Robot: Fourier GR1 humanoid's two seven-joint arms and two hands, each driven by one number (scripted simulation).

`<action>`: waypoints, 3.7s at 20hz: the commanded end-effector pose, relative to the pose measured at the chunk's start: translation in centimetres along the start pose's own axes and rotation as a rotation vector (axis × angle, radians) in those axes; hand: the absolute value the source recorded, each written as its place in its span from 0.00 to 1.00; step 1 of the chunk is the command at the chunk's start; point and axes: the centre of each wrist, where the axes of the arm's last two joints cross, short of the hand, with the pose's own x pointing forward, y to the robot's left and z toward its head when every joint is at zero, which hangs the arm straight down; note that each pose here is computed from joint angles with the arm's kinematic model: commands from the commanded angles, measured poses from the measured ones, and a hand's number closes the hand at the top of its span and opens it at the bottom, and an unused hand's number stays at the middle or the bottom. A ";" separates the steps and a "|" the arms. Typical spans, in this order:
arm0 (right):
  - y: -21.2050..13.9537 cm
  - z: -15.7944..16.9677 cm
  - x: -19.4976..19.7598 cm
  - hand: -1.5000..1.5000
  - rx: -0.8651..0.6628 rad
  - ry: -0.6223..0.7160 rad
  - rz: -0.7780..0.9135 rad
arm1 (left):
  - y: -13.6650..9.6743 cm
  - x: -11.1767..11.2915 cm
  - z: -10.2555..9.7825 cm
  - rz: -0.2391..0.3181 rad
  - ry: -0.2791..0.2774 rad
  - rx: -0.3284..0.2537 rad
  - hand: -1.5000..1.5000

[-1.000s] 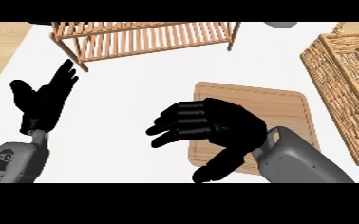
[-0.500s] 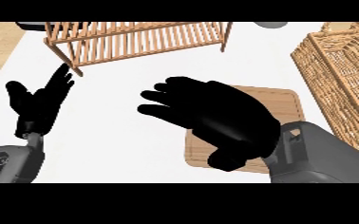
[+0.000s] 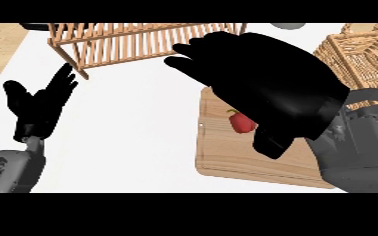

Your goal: Pick the bell pepper from the cutting board and place it in the basket

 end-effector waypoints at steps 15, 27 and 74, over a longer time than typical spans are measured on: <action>-0.8 7.4 -7.9 0.00 0.069 -0.075 -0.244 | 0.4 0.5 -0.4 0.019 -0.016 -0.009 0.50; 10.7 4.2 -9.8 0.00 0.002 -0.117 -0.263 | -0.7 -0.4 0.4 0.003 -0.014 -0.028 0.50; 22.9 -2.1 -12.0 0.00 0.119 -0.067 -0.204 | 1.5 -0.2 -0.6 0.003 -0.014 -0.023 0.50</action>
